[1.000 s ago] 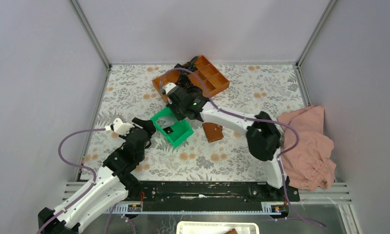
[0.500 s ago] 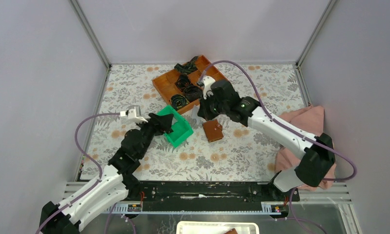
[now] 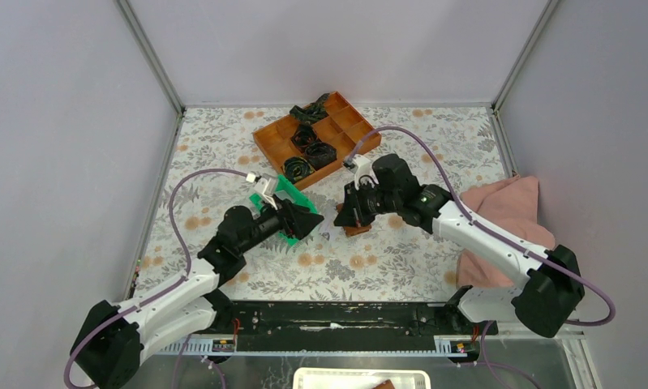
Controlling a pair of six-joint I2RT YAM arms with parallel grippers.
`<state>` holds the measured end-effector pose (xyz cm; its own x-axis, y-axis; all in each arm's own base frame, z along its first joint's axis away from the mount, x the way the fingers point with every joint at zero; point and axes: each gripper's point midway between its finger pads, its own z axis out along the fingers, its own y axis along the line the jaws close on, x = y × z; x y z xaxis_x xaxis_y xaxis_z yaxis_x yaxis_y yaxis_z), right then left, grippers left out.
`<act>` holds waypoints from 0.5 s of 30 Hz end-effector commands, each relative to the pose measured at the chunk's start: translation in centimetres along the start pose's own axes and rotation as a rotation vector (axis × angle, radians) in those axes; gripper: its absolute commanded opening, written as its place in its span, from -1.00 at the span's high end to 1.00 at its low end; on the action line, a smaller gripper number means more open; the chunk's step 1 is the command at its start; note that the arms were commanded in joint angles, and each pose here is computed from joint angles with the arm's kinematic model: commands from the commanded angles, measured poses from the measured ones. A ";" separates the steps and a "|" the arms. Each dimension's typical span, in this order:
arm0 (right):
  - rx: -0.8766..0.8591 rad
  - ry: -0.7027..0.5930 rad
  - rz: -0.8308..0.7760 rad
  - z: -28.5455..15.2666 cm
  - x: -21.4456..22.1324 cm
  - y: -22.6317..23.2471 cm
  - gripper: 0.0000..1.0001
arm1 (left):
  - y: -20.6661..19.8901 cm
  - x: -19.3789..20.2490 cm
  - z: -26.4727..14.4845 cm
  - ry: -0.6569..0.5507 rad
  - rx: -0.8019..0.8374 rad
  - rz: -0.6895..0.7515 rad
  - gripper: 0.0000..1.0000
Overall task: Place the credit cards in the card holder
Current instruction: Pick up the credit card from the storage box.
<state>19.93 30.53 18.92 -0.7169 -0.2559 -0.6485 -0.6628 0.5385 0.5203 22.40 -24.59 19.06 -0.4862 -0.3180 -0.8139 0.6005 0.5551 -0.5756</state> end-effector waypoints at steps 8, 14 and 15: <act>-0.185 -0.053 0.053 -1.1 -0.6 2.4 1.00 | -4.2 0.6 0.0 0.069 0.265 0.039 -0.37; -0.236 -0.059 0.078 -1.3 -0.7 2.7 1.00 | -3.5 1.1 0.0 0.089 0.251 0.027 -0.36; -0.244 -0.059 0.083 -1.3 -0.7 2.8 1.00 | -3.5 1.0 0.0 0.086 0.256 0.027 -0.36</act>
<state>18.70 30.68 19.04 -0.7778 -0.2029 -0.5949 -0.6158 0.4352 0.6567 19.91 -26.71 18.47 -0.5558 -0.2109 -0.8041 0.7015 0.4001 -0.5898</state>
